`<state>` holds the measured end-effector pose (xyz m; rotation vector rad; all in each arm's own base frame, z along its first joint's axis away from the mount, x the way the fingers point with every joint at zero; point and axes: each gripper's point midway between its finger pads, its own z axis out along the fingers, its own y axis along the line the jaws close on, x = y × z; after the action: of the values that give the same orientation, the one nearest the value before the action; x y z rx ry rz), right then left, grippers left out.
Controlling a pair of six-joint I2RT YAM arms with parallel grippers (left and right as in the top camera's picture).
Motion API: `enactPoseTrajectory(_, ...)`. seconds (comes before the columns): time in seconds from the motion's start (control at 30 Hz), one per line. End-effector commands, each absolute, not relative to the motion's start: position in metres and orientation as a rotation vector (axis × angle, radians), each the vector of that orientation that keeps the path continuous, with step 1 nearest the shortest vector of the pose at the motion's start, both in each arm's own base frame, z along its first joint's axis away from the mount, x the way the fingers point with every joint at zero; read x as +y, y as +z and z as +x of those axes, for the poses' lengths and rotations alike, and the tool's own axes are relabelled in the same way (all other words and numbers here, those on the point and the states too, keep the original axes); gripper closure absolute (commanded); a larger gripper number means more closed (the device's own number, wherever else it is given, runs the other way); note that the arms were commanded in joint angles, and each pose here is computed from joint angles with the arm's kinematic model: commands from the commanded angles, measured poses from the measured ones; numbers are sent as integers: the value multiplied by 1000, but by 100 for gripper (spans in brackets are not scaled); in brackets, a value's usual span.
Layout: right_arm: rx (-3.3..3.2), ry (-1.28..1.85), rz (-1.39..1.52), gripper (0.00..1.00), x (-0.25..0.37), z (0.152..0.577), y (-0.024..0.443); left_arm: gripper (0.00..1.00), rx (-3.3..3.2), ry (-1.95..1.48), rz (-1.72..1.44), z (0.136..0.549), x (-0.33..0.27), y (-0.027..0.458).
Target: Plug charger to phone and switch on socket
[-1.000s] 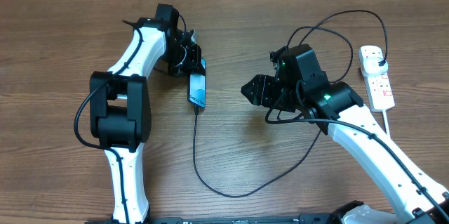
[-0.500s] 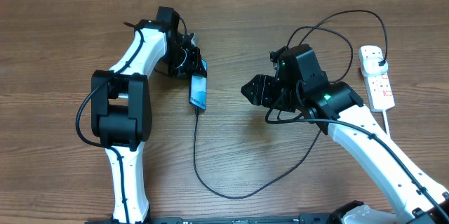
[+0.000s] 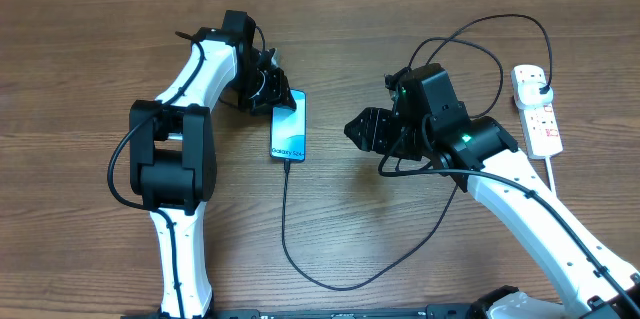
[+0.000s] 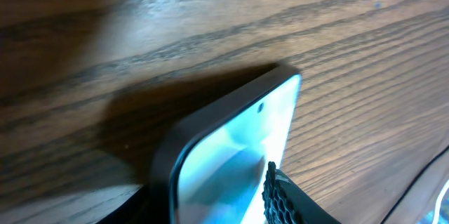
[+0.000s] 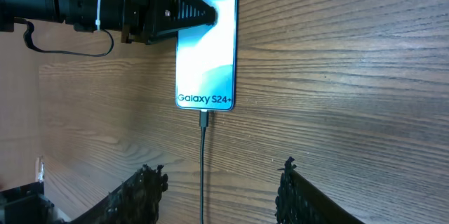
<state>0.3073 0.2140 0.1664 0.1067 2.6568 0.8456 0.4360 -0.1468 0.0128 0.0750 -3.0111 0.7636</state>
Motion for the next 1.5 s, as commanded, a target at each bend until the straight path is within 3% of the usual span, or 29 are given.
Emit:
enactPoseTrajectory(0.0, 2642, 833, 100, 45, 213, 312, 169, 57, -3024, 659, 90, 433, -138, 4)
enactPoseTrajectory(0.1, 2641, 812, 109, 45, 210, 313, 168, 53, -3054, 485, 103, 431, -119, -4)
enactPoseTrajectory(0.2, 2635, 784, 118, 45, 207, 315, 168, 41, -3076, 307, 160, 430, -99, -9)
enactPoseTrajectory(0.37, 2628, 747, 137, 45, 202, 319, 167, 41, -3117, 273, 190, 439, -89, 8)
enactPoseTrajectory(0.63, 2625, 656, 250, 58, 148, 333, 186, 41, -3380, 387, 184, 474, -88, 134)
enactPoseTrajectory(0.77, 2567, 594, 477, 66, 85, 348, 207, 39, -3549, 469, 165, 478, -89, 212)
enactPoseTrajectory(0.93, 2431, 563, 754, 74, -5, 361, 221, 36, -3661, 530, 146, 465, -88, 266)
enactPoseTrajectory(0.97, 2399, 558, 802, 77, -22, 362, 222, 34, -3666, 533, 146, 463, -88, 270)
enactPoseTrajectory(1.0, 2367, 550, 850, 79, -40, 363, 222, 5, -3666, 532, 146, 460, -87, 273)
enactPoseTrajectory(1.03, 2328, 540, 905, 81, -60, 363, 223, 0, -3666, 532, 146, 458, -87, 274)
enactPoseTrajectory(1.23, 2156, 531, 1111, 90, -154, 356, 218, 0, -3657, 527, 147, 460, -87, 269)
enactPoseTrajectory(1.47, 2107, 688, 1179, 96, -199, 361, 182, 0, -3657, 527, 147, 460, -87, 269)
